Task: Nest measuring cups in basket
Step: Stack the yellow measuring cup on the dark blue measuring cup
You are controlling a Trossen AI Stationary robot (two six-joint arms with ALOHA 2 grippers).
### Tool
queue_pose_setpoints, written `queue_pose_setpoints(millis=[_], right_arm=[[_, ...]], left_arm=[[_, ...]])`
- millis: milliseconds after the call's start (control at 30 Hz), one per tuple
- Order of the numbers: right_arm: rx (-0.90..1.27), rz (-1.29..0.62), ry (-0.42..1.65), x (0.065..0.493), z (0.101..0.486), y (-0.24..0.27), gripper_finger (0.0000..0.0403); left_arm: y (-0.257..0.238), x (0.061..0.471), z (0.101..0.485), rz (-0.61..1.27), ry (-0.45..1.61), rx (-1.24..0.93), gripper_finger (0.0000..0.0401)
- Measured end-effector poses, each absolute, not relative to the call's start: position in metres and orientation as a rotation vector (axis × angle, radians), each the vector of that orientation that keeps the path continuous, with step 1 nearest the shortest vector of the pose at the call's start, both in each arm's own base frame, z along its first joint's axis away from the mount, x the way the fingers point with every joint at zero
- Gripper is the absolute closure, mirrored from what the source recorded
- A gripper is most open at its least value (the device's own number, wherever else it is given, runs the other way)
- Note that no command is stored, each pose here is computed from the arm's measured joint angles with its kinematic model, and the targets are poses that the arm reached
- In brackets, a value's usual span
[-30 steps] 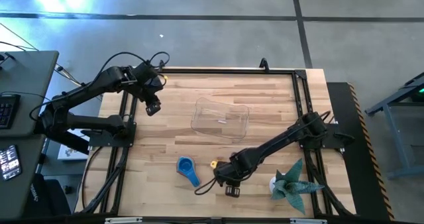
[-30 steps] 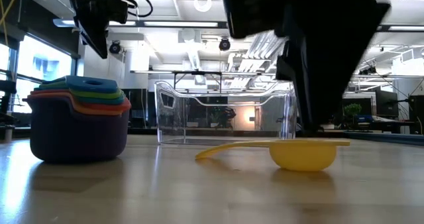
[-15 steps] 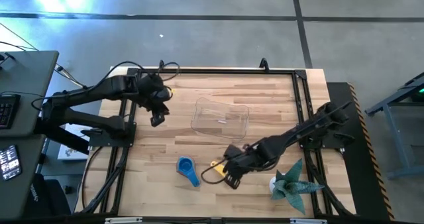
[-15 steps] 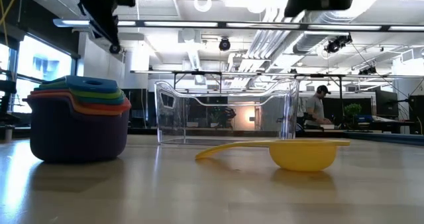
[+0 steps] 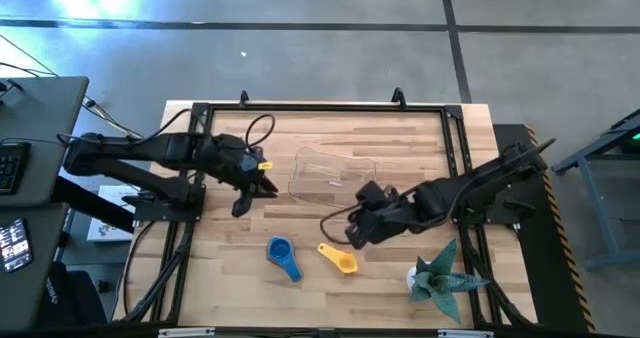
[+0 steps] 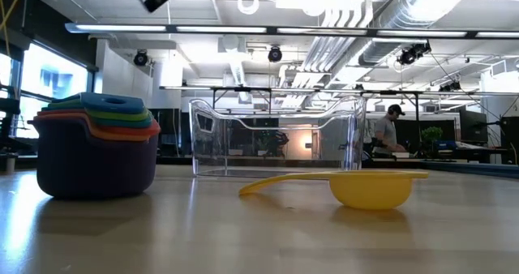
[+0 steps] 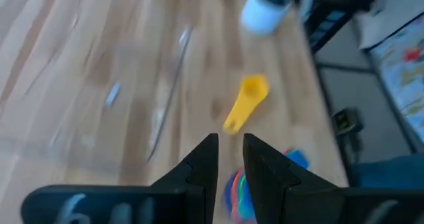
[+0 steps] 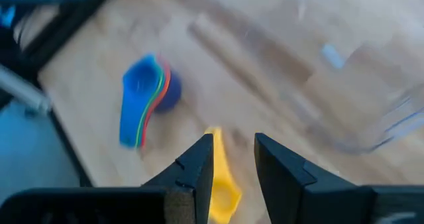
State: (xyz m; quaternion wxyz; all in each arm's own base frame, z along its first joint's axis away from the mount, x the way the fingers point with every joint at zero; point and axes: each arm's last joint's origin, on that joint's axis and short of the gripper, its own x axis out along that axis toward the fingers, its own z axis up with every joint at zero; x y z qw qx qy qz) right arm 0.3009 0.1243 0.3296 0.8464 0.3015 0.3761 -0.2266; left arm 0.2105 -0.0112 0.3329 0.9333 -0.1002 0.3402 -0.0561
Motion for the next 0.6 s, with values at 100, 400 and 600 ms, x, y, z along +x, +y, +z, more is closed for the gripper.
queue_pose_setpoints(millis=[100, 400, 600], right_arm=[[0.620, -0.539, 0.717, 0.298, 0.338, 0.114, 0.0302], [0.557, -0.704, 0.506, 0.281, 0.367, 0.076, 0.0302], [0.527, -0.689, 0.407, 0.266, 0.392, 0.058, 0.0302]], left_arm=[[-0.020, 0.216, 0.341, -0.162, 0.601, -0.190, 0.0341], [-0.038, 0.228, 0.360, -0.291, 0.340, 0.003, 0.0341], [-0.045, 0.245, 0.364, -0.326, 0.210, 0.139, 0.0340]])
